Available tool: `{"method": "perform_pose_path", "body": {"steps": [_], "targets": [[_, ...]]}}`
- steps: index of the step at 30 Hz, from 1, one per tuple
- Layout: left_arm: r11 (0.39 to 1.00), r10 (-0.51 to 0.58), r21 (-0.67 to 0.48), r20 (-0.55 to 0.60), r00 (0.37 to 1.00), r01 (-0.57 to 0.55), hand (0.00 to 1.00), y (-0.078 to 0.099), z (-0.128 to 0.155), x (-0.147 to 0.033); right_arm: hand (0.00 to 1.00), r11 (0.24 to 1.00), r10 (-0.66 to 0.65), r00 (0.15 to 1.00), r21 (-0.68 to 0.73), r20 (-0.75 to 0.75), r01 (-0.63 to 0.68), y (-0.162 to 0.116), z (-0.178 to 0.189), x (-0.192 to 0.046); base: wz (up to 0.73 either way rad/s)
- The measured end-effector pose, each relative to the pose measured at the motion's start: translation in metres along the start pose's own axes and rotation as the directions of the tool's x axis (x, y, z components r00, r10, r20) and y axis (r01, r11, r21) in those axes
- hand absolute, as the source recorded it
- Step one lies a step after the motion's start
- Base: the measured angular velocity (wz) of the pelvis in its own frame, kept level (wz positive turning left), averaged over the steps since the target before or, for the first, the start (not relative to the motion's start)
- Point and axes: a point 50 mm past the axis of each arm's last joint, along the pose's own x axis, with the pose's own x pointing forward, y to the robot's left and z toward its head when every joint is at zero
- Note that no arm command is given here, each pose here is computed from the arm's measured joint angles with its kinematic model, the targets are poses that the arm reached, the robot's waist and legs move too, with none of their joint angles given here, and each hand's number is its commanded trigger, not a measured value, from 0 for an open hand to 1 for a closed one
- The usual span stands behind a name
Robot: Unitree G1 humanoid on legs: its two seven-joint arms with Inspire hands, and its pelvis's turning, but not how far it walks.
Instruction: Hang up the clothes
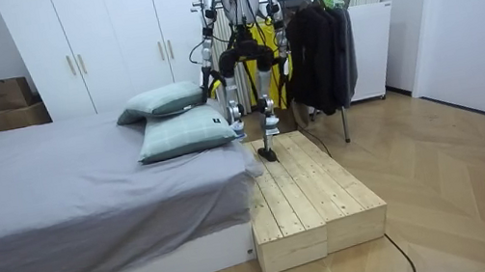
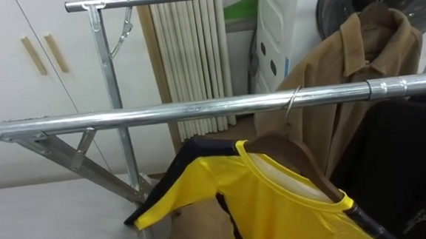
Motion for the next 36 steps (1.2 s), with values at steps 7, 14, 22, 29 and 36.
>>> {"method": "perform_pose_path", "body": {"steps": [7, 14, 22, 29, 36], "targets": [[1.000, 0.000, 0.001, 0.001, 1.000, 0.000, 0.00, 0.000, 0.000, 0.000, 0.00, 1.000, 0.000, 1.000, -0.011, 0.000, 0.000, 0.001, 0.000, 0.000, 0.00], [1.000, -0.003, 0.016, 0.000, 1.000, 0.003, 0.00, -0.001, 0.000, 0.000, 0.00, 1.000, 0.004, 1.000, -0.023, 0.002, -0.003, 0.002, 0.001, 0.001, 0.00], [1.000, -0.021, 0.016, 0.000, 1.000, 0.021, 0.00, -0.002, 0.000, 0.000, 0.00, 1.000, 0.009, 1.000, -0.025, 0.008, -0.009, 0.003, 0.003, 0.001, 0.00], [1.000, -0.020, 0.004, 0.002, 1.000, 0.020, 0.00, -0.002, 0.001, 0.000, 0.00, 0.999, 0.019, 1.000, -0.043, 0.016, -0.018, 0.006, 0.007, 0.002, 0.00], [1.000, -0.002, -0.005, 0.022, 1.000, 0.002, 0.00, -0.003, 0.006, 0.000, 0.00, 0.994, 0.047, 0.999, -0.099, 0.016, -0.045, 0.012, 0.012, 0.003, 0.16]]}}
